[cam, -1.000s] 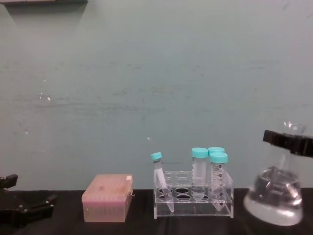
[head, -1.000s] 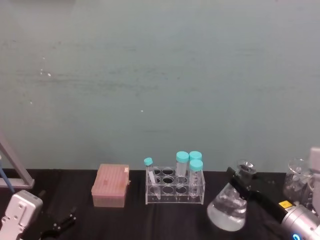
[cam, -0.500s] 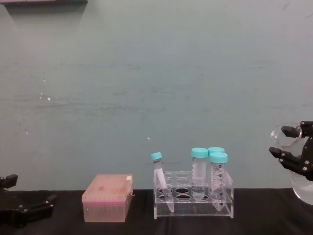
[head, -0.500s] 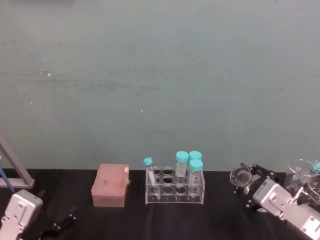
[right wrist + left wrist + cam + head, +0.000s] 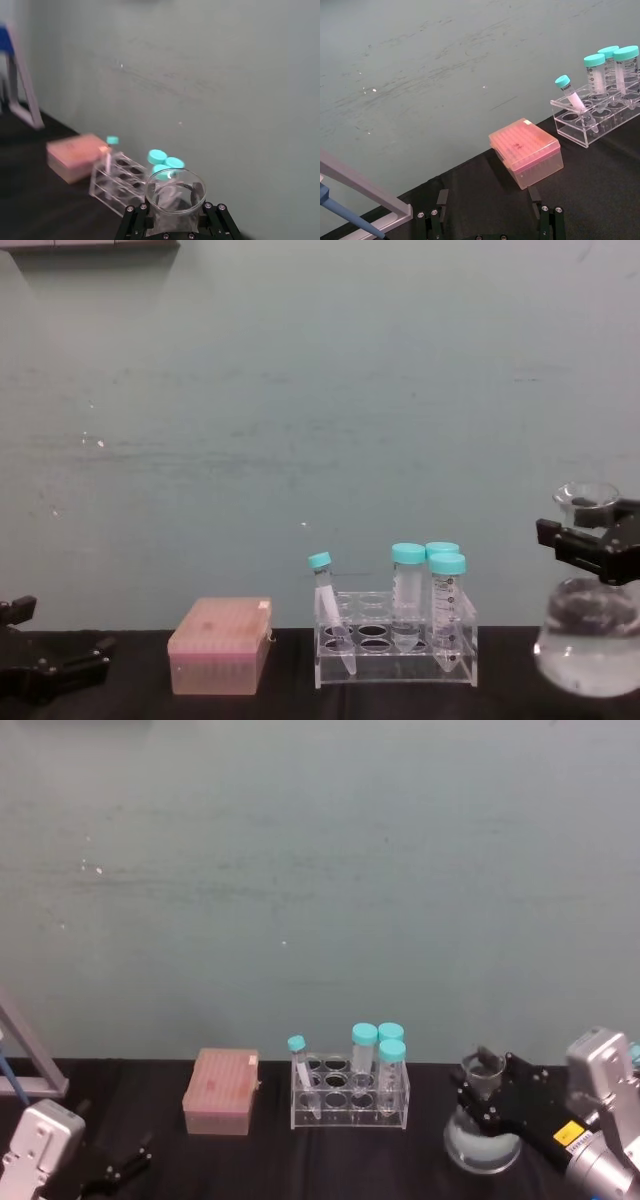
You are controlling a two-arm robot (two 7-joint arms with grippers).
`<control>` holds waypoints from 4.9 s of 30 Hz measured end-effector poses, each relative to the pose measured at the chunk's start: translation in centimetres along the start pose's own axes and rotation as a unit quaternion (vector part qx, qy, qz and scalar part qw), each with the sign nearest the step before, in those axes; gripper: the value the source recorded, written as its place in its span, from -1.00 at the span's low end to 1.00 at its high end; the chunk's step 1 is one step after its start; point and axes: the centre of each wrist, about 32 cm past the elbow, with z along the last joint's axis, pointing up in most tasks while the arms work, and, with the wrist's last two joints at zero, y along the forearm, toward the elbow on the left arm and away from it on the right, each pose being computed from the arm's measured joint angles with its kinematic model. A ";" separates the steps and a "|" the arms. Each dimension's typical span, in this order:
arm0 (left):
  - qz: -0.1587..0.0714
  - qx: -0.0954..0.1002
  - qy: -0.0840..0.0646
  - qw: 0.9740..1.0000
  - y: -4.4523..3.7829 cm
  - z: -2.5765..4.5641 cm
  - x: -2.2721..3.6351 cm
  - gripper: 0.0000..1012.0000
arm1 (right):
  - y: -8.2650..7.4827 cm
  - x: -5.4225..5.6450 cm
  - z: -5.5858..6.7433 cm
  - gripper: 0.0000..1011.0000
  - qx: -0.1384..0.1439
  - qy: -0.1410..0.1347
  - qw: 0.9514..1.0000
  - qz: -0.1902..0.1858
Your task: Pick up the beaker with the right gripper, shake it three times, and then put it down.
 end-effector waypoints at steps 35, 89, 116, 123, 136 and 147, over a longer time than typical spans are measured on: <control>0.000 0.000 0.000 1.000 0.00 0.00 0.00 0.98 | -0.1 -0.9 -0.3 -0.10 -0.030 0.104 0.994 -0.016; 0.000 0.000 0.000 1.000 0.00 0.00 0.00 0.98 | -0.1 -0.9 -0.3 -0.10 -0.030 0.101 0.994 -0.015; 0.000 0.000 0.000 1.000 0.00 0.00 0.00 0.98 | -0.1 -0.9 -0.3 -0.10 -0.030 0.101 0.994 -0.015; 0.000 0.000 0.000 1.000 0.00 0.00 0.00 0.98 | -0.1 -0.9 -0.3 -0.10 -0.030 0.102 0.994 -0.015; 0.000 0.000 0.000 1.000 0.00 0.00 0.00 0.98 | -0.1 -0.9 -0.3 -0.10 -0.030 0.102 0.994 -0.015; 0.000 0.000 0.000 1.000 0.00 0.00 0.00 0.98 | -0.1 -0.9 -0.3 -0.10 -0.030 0.102 0.994 -0.015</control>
